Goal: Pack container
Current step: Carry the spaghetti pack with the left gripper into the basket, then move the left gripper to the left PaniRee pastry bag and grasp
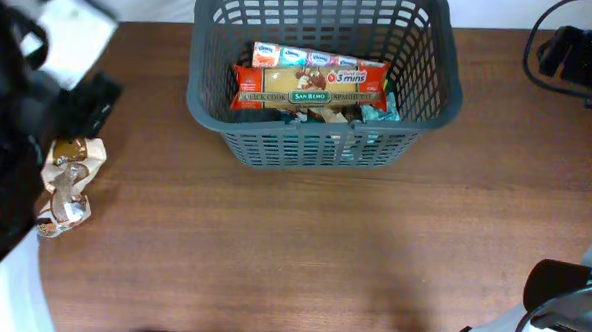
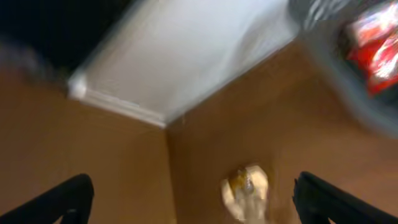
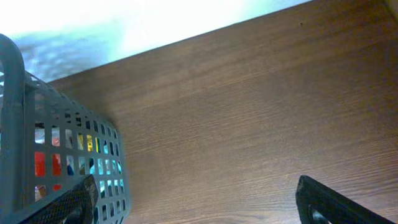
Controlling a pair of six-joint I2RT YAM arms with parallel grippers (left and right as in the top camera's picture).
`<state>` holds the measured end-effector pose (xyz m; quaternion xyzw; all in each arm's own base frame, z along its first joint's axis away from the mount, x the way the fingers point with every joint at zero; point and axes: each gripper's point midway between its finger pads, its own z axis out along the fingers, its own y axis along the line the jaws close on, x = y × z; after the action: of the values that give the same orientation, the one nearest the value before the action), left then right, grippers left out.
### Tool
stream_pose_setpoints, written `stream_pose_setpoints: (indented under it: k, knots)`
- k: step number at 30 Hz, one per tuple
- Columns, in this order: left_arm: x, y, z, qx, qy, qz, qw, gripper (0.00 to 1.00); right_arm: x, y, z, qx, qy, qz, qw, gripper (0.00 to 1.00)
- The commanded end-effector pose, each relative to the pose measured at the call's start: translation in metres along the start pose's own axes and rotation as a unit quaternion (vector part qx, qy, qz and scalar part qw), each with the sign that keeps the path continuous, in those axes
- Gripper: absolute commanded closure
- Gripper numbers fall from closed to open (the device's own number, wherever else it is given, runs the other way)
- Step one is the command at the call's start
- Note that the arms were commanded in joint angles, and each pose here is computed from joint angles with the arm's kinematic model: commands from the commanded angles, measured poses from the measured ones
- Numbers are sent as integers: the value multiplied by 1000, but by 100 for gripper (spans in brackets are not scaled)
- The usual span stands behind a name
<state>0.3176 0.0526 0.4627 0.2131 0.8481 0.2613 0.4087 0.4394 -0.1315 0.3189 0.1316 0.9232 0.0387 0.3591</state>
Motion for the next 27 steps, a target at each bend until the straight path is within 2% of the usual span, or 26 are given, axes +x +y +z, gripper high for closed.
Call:
stream_pose_setpoints:
  k: [1, 5, 9, 13, 17, 22, 27]
  knots:
    - [91, -19, 63, 35, 145, -105, 983, 3, 1, 1, 2, -3, 3, 1, 1000, 1]
    - [173, -38, 113, 55, 239, -188, 951, 3, 1, 1, 2, -3, 3, 1, 1000, 1]
    - [230, -51, 152, 50, 287, -215, 932, 5, 1, 1, 2, -3, 3, 1, 1000, 1]
    - [263, -57, 176, 55, 316, -240, 916, 5, 1, 1, 2, -3, 3, 1, 1000, 1]
    - [279, -73, 201, 96, 328, -269, 900, 7, 1, 1, 2, -3, 3, 1, 1000, 1]
    - [307, -99, 235, 128, 368, -280, 878, 9, 1, 1, 2, -3, 3, 1, 1000, 1]
    - [326, -115, 260, 141, 388, -279, 867, 9, 1, 1, 2, -3, 3, 1, 1000, 1]
